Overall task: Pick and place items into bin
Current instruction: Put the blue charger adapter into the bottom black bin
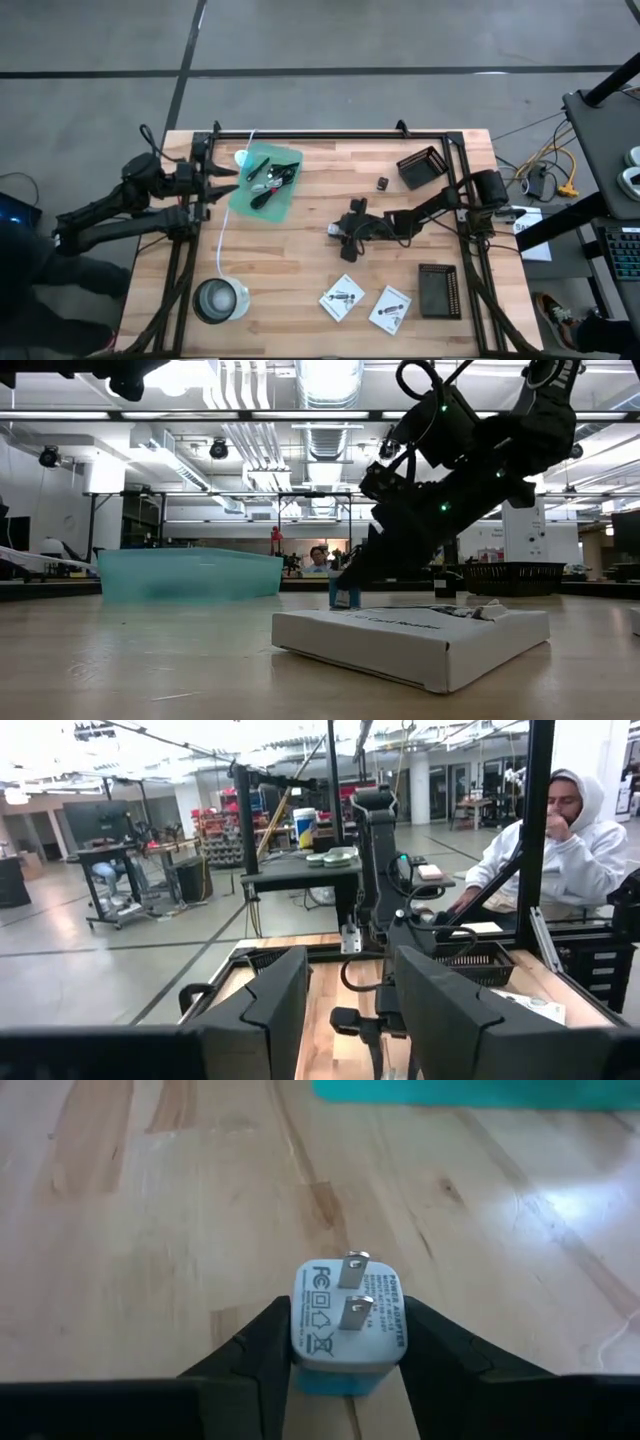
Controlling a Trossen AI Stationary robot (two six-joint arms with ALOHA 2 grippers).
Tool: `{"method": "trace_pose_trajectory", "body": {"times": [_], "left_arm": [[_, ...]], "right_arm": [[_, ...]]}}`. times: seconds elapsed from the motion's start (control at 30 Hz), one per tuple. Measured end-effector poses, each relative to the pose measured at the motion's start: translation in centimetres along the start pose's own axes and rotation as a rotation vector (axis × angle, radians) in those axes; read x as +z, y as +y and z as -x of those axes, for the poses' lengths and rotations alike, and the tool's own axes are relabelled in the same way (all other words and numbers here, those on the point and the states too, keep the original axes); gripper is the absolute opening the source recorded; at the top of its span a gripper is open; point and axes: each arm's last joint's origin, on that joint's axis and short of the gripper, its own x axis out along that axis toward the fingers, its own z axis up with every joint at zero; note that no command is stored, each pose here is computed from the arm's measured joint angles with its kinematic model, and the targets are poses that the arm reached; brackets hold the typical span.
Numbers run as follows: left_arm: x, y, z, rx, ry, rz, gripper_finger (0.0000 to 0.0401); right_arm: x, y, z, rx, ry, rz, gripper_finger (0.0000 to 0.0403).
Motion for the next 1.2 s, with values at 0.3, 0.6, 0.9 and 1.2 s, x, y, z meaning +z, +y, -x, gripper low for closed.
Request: {"method": "trace_pose_trajectory", "body": {"times": [0.3, 0.6, 0.9, 1.2], "left_arm": [[-0.3, 0.2, -0.7, -0.003, 0.034, 0.010, 0.0136], [-0.6, 0.3, -1.1, -0.006, 0.054, 0.016, 0.0136], [-0.5, 0.3, -1.0, -0.005, 0.047, 0.013, 0.0136], [-0.5, 0.3, -1.0, -0.005, 0.048, 0.014, 0.0136]], "right_arm": [[2.4, 1.0, 3.9, 0.053, 0.030, -0.084, 0.0135], [3.7, 2.6, 11.2, 0.099, 0.156, -0.228, 0.0135], [3.0, 5.1, 16.6, 0.201, 0.228, -0.349, 0.0135], [1.8, 8.4, 19.6, 0.373, 0.263, -0.107, 0.0135]]}}
